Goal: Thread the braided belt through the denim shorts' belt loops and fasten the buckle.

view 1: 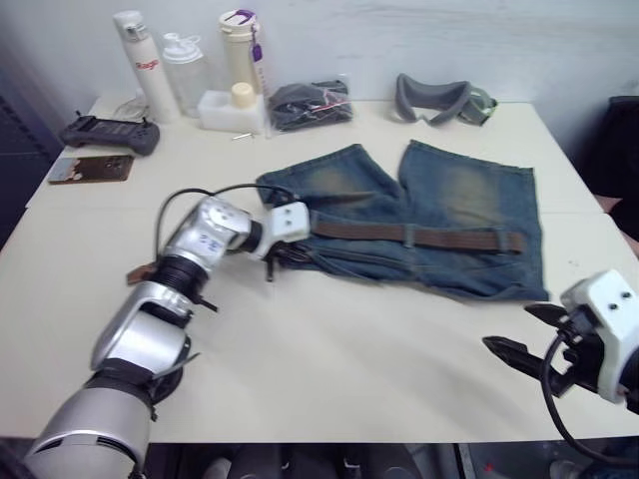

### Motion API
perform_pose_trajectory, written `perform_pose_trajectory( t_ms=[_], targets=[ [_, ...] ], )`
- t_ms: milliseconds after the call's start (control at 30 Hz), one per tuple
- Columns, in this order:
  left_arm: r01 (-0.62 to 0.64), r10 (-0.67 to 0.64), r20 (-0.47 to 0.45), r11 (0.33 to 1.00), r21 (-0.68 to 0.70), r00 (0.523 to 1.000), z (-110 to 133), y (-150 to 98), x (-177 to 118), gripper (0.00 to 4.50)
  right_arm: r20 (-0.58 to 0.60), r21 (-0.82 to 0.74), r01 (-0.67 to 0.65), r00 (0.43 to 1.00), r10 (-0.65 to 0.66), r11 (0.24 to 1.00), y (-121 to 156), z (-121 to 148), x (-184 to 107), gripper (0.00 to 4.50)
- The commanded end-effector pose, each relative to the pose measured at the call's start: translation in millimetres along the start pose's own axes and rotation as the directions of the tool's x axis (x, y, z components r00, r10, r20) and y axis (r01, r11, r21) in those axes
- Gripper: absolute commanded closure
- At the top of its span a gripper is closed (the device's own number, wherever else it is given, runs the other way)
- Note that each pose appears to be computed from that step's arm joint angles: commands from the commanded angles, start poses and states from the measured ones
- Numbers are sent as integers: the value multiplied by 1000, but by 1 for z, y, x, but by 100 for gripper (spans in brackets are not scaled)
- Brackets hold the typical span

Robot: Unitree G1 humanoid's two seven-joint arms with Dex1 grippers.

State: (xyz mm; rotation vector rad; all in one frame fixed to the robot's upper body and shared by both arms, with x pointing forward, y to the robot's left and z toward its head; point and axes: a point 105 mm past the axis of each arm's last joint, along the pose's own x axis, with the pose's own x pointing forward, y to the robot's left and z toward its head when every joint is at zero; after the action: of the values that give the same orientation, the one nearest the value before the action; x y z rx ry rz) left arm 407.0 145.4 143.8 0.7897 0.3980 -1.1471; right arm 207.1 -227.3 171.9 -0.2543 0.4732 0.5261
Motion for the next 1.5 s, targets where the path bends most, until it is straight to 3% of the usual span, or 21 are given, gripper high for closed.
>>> perform_pose_trajectory(
  t_ms=[33, 67, 267, 367, 433, 567, 667, 900, 1000, 1100, 1133, 1167, 1233, 1367, 1500],
  targets=[
    [-44, 38, -85, 997, -66, 996, -33, 8, -33, 448, 51, -17, -18, 999, 19, 1000, -7, 12, 11, 0],
    [-46, 40, -84, 997, -69, 996, -35, 9, -37, 448, 63, -14, -22, 998, 23, 1000, -9, 15, 15, 0],
    [-106, 96, -47, 952, -289, 994, -53, 15, -70, 213, 180, 11, -80, 981, 77, 997, -24, 46, 42, 0],
    [-79, 159, 138, 885, -458, 978, -32, 25, -92, 84, 224, 32, -96, 971, 87, 995, -35, 62, 59, 0],
    [-102, 240, 201, 844, -527, 950, -22, 36, -100, 1, 238, 48, -72, 969, 59, 996, -46, 68, 70, 0],
    [-220, 435, 160, 698, -681, 886, -21, 60, -99, 1, 272, 159, -6, 961, -38, 987, -77, 76, 99, 0],
    [-227, 467, 131, 632, -741, 874, -19, 64, -83, 1, 264, 236, 7, 962, -71, 972, -94, 71, 115, 0],
    [-173, 409, 135, 633, -755, 903, -15, 54, -48, 1, 265, 356, -24, 961, -76, 934, -108, 64, 136, 0],
    [-170, 420, 134, 611, -773, 897, -7, 53, -25, 1, 246, 379, -117, 969, 22, 918, -89, 57, 148, 0],
    [-181, 407, 99, 593, -784, 908, -10, 48, -13, 0, 187, 351, -115, 981, 51, 929, -83, 45, 150, 76],
    [-175, 386, 82, 584, -793, 919, -15, 43, -8, 0, 183, 333, -140, 980, 81, 933, -79, 43, 147, 122],
    [-170, 370, 70, 577, -799, 926, -18, 40, -5, 53, 181, 320, -160, 978, 106, 934, -75, 42, 144, 171],
    [-138, 323, 73, 584, -800, 944, -22, 31, -1, 102, 180, 303, -185, 974, 134, 935, -70, 40, 139, 250],
    [-73, 284, 115, 576, -814, 952, -22, 26, -4, 282, 203, 214, -211, 965, 168, 954, -62, 42, 130, 426],
    [12, 295, 241, 610, -793, 924, -7, 33, -22, 411, 259, 52, -174, 953, 155, 983, -57, 51, 119, 426]
  ],
)
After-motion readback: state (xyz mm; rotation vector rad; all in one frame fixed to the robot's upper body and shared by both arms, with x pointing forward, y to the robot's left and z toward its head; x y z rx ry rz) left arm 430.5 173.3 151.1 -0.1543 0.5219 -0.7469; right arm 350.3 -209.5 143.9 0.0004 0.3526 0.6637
